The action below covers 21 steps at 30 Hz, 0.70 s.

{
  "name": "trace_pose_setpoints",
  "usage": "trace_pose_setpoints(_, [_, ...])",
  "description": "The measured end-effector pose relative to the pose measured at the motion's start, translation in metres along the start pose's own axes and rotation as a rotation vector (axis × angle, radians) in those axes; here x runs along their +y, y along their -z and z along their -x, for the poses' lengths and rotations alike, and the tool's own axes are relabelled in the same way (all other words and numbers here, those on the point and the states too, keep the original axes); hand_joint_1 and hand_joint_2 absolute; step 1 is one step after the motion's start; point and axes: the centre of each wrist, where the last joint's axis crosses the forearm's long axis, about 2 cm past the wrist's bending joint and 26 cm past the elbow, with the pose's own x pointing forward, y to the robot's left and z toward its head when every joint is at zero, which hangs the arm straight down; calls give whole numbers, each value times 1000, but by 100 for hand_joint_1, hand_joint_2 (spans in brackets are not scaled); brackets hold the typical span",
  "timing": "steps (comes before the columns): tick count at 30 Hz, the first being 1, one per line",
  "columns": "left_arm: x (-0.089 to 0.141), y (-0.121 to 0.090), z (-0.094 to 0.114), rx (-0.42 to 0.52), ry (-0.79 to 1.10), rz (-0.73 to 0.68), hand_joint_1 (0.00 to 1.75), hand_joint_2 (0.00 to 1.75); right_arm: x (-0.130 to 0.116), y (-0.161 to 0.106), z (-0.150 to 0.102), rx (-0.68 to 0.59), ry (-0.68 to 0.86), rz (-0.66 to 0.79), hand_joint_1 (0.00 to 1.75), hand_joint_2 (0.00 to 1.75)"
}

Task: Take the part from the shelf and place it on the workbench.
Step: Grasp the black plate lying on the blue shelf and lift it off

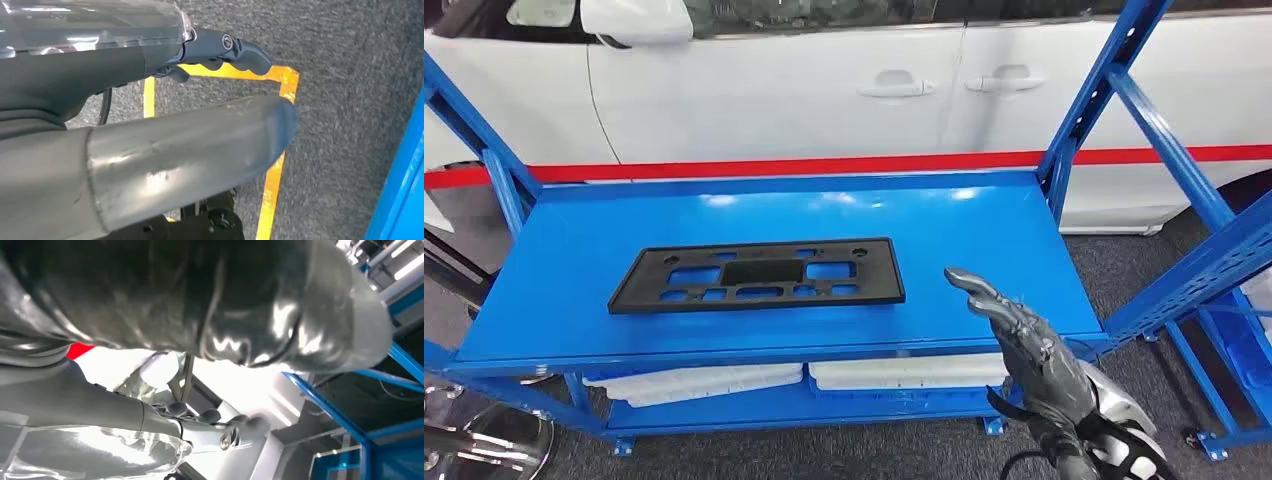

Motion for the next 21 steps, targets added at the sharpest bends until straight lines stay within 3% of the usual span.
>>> trace_pose_setpoints(5, [0, 0, 0, 1, 4, 1, 0, 0, 1, 0, 1, 18, 17, -6, 0, 0])
trace_pose_setpoints(7, [-1, 1, -1, 3, 17, 6, 0, 0, 18, -5, 18, 111, 97, -34, 0, 0])
trace_pose_setpoints(9, [-2, 1, -3, 5, 29, 10, 0, 0, 41, -11, 37, 209, 183, -69, 0, 87])
trace_pose_setpoints(11, [-2, 1, -3, 6, 32, 13, 0, 0, 48, -12, 46, 260, 214, -94, 0, 175])
trace_pose_setpoints(21, [-3, 3, -7, 11, 70, 36, 0, 0, 83, 1, 104, 490, 95, -222, 0, 175])
